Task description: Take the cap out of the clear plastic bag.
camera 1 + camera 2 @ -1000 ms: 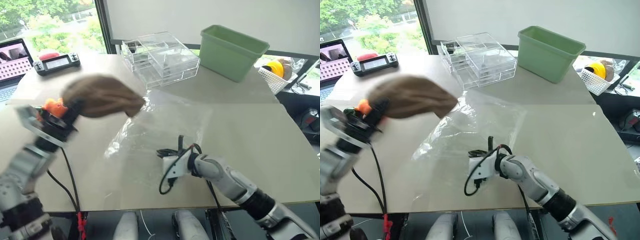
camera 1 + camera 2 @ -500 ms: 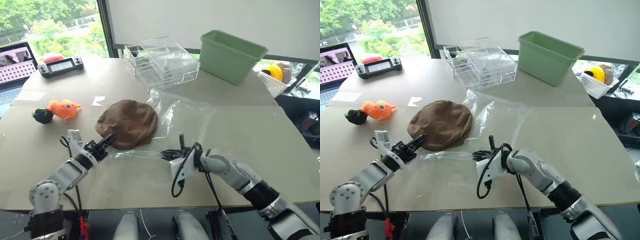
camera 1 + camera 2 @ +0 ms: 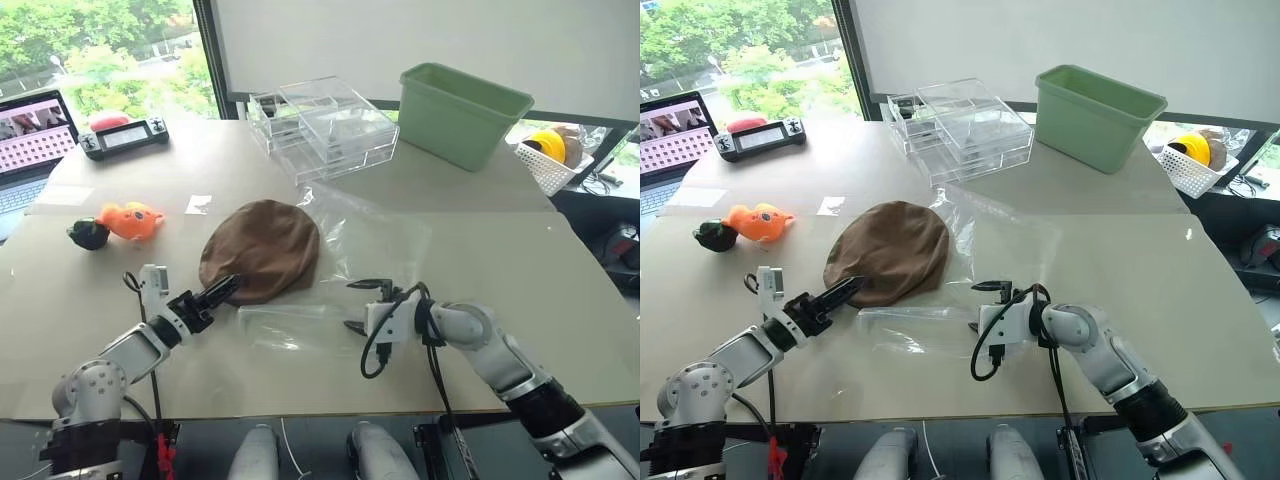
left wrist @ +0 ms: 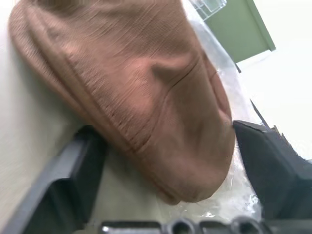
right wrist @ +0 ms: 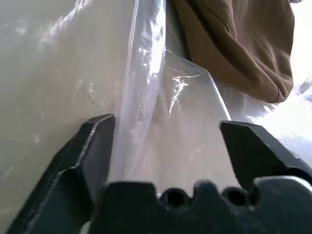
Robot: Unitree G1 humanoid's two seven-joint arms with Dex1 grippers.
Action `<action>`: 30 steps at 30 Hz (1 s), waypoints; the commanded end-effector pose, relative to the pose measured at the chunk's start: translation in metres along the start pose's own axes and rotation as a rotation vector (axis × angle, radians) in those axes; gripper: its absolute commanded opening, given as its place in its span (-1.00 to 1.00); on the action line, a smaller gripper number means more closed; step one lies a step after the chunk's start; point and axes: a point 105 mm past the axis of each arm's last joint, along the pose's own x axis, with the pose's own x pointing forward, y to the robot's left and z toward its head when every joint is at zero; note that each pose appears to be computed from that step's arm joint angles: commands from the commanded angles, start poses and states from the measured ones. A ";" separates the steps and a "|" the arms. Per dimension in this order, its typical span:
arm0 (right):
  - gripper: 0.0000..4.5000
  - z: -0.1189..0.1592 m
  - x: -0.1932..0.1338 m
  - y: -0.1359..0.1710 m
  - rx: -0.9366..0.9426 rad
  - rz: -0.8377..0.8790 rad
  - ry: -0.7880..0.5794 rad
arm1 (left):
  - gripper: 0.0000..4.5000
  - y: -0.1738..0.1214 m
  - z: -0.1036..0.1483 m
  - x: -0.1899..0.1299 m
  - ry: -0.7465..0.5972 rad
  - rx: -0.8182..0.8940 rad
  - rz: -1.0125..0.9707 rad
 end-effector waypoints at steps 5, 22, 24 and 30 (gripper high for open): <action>0.99 0.057 -0.016 -0.028 0.223 -0.067 -0.185 | 1.00 0.021 0.010 -0.015 0.040 0.129 0.058; 0.99 -0.090 -0.120 -0.105 1.101 -1.169 0.021 | 1.00 0.074 0.120 -0.058 -0.391 0.664 0.699; 0.99 -0.099 -0.130 -0.098 1.046 -1.225 0.091 | 1.00 0.077 0.120 -0.056 -0.431 0.684 0.742; 0.99 -0.107 -0.138 -0.080 0.861 -1.224 0.234 | 1.00 0.085 0.112 -0.049 -0.493 0.660 0.815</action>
